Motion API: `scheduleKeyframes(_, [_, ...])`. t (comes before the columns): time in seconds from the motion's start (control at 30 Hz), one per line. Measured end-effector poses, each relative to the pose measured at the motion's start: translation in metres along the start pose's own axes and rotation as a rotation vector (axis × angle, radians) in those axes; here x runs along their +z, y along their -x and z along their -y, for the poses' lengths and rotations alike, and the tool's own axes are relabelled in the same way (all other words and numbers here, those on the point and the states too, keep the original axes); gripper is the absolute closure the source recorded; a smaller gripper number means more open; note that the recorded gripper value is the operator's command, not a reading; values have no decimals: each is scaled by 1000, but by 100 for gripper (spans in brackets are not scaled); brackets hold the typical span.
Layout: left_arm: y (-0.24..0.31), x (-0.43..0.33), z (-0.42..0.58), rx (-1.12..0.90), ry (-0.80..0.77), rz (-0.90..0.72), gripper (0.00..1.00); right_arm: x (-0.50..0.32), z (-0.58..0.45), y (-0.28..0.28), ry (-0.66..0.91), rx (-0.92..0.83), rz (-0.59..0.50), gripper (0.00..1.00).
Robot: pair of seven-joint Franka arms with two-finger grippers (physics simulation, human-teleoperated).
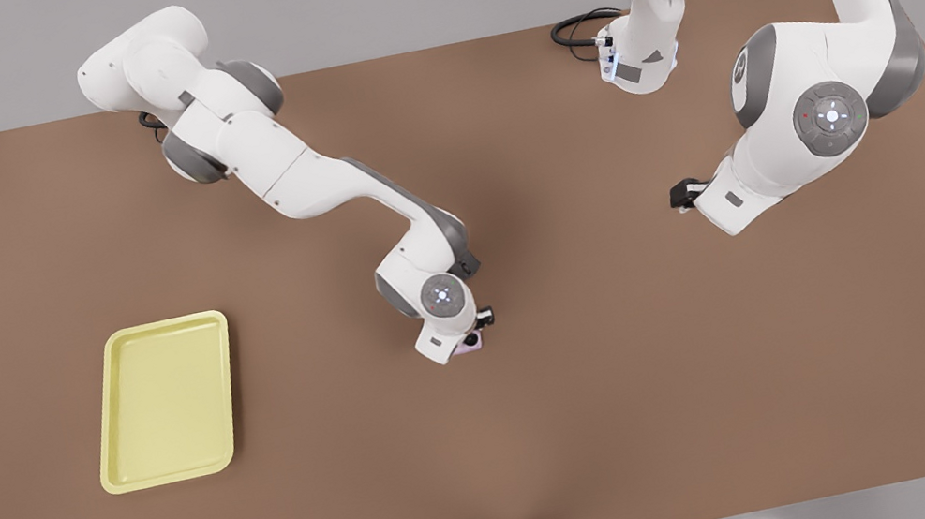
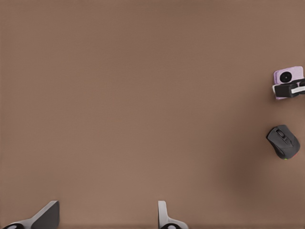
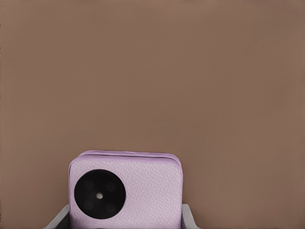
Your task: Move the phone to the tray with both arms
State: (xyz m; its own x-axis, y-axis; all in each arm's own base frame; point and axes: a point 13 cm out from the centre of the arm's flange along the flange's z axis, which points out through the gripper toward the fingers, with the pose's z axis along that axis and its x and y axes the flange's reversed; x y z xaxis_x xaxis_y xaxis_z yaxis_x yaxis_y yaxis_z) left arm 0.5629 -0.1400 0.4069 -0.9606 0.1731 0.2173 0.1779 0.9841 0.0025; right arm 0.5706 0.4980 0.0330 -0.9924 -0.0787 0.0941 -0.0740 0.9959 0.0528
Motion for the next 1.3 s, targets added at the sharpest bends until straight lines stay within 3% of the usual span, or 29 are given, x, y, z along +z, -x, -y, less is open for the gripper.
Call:
scheduleKeyframes(0.17, [0, 1, 1, 2, 0, -1, 0, -50, 27, 34, 28, 41, 51, 25])
scheduleKeyframes(0.37, [2, -11, 2, 7, 9, 19, 0, -115, 249, 88, 0, 241, 15, 24])
scheduleKeyframes(0.53, [1, -14, -2, 4, 12, 22, 0, -96, 476, 64, 7, 364, -78, 24])
scheduleKeyframes(0.63, [2, -18, -4, 0, 10, 22, 0, -72, 530, -5, 9, 317, -144, 22])
scheduleKeyframes(0.87, [-1, -23, -6, -4, 12, 10, 0, -28, 587, -16, 39, 145, -83, 21])
scheduleKeyframes(0.9, [-1, -23, -6, -5, 13, 8, 0, -25, 596, -14, 38, 122, -67, 4])
scheduleKeyframes(0.93, [-2, -23, -6, -5, 13, 5, 0, -25, 606, -12, 34, 100, -52, 0])
scheduleKeyframes(1.07, [-4, -22, -7, -6, 15, -5, 0, -48, 625, 12, 12, -7, 24, 0])
scheduleKeyframes(1.2, [-5, -21, -7, -6, 16, -11, 0, -152, 588, 76, -35, -149, 133, 0])
scheduleKeyframes(1.3, [-5, -20, -8, -7, 22, -14, 0, -326, 490, 111, -91, -257, 265, 0])
